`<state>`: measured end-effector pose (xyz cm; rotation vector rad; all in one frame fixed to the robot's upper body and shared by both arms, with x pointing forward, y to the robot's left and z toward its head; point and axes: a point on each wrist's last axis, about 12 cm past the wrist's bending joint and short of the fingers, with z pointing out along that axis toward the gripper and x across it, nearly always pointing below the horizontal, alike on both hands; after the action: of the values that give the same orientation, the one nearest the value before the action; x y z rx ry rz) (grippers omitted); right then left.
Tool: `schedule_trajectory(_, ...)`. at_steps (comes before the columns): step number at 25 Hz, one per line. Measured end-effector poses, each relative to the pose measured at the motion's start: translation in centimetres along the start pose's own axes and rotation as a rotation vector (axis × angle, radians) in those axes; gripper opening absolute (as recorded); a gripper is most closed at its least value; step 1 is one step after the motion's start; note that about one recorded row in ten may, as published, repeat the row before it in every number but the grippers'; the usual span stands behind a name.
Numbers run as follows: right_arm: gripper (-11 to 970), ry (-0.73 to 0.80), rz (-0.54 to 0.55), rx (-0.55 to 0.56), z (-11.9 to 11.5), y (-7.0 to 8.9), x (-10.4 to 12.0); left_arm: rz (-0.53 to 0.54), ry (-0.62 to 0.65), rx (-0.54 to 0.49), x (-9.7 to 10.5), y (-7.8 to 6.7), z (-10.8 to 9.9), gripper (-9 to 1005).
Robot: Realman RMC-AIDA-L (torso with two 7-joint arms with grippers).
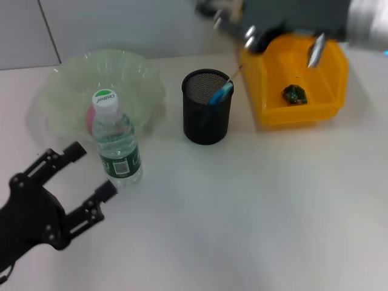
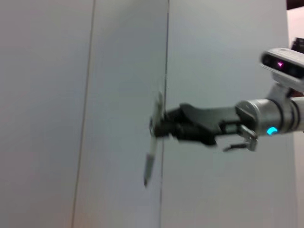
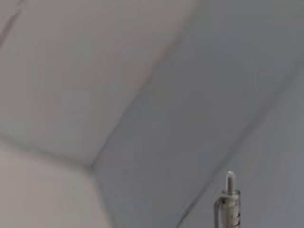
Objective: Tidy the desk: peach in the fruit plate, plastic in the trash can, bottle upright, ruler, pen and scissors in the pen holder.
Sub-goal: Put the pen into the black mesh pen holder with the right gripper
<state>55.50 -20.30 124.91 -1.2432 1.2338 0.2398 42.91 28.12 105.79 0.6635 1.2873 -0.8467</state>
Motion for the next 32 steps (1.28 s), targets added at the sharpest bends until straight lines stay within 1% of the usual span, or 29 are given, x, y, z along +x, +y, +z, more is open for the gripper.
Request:
schedule_trajectory(3,166,-0.077,0.149,0.085,-1.7,-1.5,1.4,-0.004,0.022,0.031,0.3,-0.3,0.2,785)
schedule_trajectory(4,166,-0.126,0.236,0.13,-2.9,-2.3,2.3,-0.004,0.036,0.06,0.3,-0.4,0.3,785)
schedule_trajectory(5,166,-0.126,0.236,0.13,-2.9,-2.3,2.3,-0.004,0.036,0.06,0.3,-0.4,0.3,785)
schedule_trajectory(7,166,-0.165,0.297,0.151,-3.6,-2.8,3.1,-0.004,0.047,0.075,0.4,-0.5,0.3,785)
schedule_trajectory(8,166,-0.181,0.323,0.156,-3.8,-3.0,3.6,-0.003,0.082,0.114,0.7,-0.7,0.5,785)
schedule_trajectory(9,166,-0.202,0.362,0.166,-4.2,-3.5,4.4,-0.006,0.09,0.121,0.7,-0.7,0.6,785)
schedule_trajectory(10,166,-0.202,0.362,0.166,-4.2,-3.5,4.4,-0.008,0.101,0.132,0.8,-0.7,0.7,785)
schedule_trajectory(14,166,-0.24,0.438,0.189,-4.6,-4.1,5.8,-0.039,0.151,0.178,1.0,-0.5,1.2,785)
schedule_trajectory(19,165,-0.251,0.455,0.185,-4.2,-3.9,6.2,-0.045,0.188,0.198,1.4,-0.7,1.2,785)
schedule_trajectory(23,165,-0.316,0.49,0.225,-4.0,-3.8,6.9,-0.081,0.206,0.197,1.3,-0.4,0.8,785)
schedule_trajectory(24,165,-0.355,0.494,0.244,-4.1,-3.5,7.4,-0.081,0.206,0.197,1.3,-0.4,0.8,785)
schedule_trajectory(25,165,-0.355,0.494,0.244,-4.1,-3.5,7.4,-0.087,0.219,0.195,1.3,-0.3,0.6,785)
schedule_trajectory(28,166,-0.388,0.458,0.274,-3.9,-2.8,8.3,-0.09,0.254,0.193,1.5,-0.1,0.3,785)
schedule_trajectory(32,165,-0.402,0.458,0.264,-3.1,-1.8,9.2,-0.097,0.279,0.218,1.3,0.3,0.9,785)
